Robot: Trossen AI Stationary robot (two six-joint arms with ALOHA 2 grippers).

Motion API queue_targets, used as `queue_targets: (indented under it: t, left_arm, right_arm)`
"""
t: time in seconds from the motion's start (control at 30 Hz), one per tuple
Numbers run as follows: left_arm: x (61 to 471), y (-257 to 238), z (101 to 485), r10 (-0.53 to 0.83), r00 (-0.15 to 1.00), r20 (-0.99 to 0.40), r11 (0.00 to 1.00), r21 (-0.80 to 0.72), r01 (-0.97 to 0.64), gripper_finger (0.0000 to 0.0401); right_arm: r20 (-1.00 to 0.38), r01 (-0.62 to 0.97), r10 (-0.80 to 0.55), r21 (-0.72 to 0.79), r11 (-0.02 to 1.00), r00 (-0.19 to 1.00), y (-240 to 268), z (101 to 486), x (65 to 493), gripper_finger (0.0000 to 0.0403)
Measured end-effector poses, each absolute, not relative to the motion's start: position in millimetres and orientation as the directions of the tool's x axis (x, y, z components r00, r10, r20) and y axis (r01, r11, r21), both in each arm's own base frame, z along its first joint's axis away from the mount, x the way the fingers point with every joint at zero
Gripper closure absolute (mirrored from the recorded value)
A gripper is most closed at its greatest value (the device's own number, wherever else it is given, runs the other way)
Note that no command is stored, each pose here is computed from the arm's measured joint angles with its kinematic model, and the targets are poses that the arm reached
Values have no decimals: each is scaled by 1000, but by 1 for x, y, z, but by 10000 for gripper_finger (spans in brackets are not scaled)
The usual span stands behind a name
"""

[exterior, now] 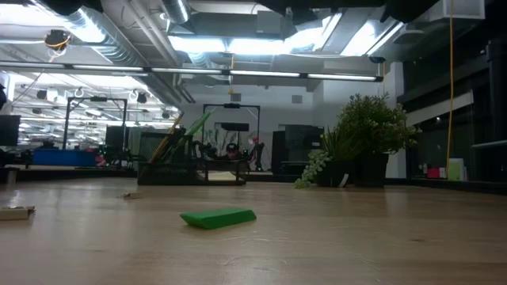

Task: Pick and place office supplies into organizer
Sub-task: Put the yellow pencil into the desk organizer

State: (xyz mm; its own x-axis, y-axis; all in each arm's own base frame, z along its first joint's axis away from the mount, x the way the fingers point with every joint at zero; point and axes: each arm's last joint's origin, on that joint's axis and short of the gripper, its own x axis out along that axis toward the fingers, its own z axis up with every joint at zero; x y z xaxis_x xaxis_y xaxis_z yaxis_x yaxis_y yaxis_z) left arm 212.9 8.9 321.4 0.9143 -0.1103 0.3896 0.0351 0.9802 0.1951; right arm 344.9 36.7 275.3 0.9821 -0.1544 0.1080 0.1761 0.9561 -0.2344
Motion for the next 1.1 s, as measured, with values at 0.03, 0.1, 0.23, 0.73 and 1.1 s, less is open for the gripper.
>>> queue_targets:
  t: [0.03, 0.1, 0.23, 0.73, 1.1]
  left_arm:
    - [213, 9, 321, -110, 915, 389, 980, 196, 34, 389]
    - [213, 9, 321, -107, 915, 390, 980, 196, 31, 389]
    - [213, 9, 321, -101, 915, 390, 980, 199, 24, 389]
    - [211, 32, 315, 157, 937, 312, 959, 179, -221, 387]
    - [200, 40, 303, 481, 869, 115, 856, 152, -493, 385]
  right_arm:
    - [108, 176, -155, -233, 956, 982, 37, 275, 345, 363]
    - [108, 177, -155, -233, 956, 982, 38, 275, 345, 334]
    - [106, 218, -199, -224, 950, 974, 42, 276, 344, 276]
    - [38, 349, -354, -292, 890, 935, 55, 299, 316, 191]
    - [-133, 348, -387, -247, 905, 912, 58, 286, 307, 337]
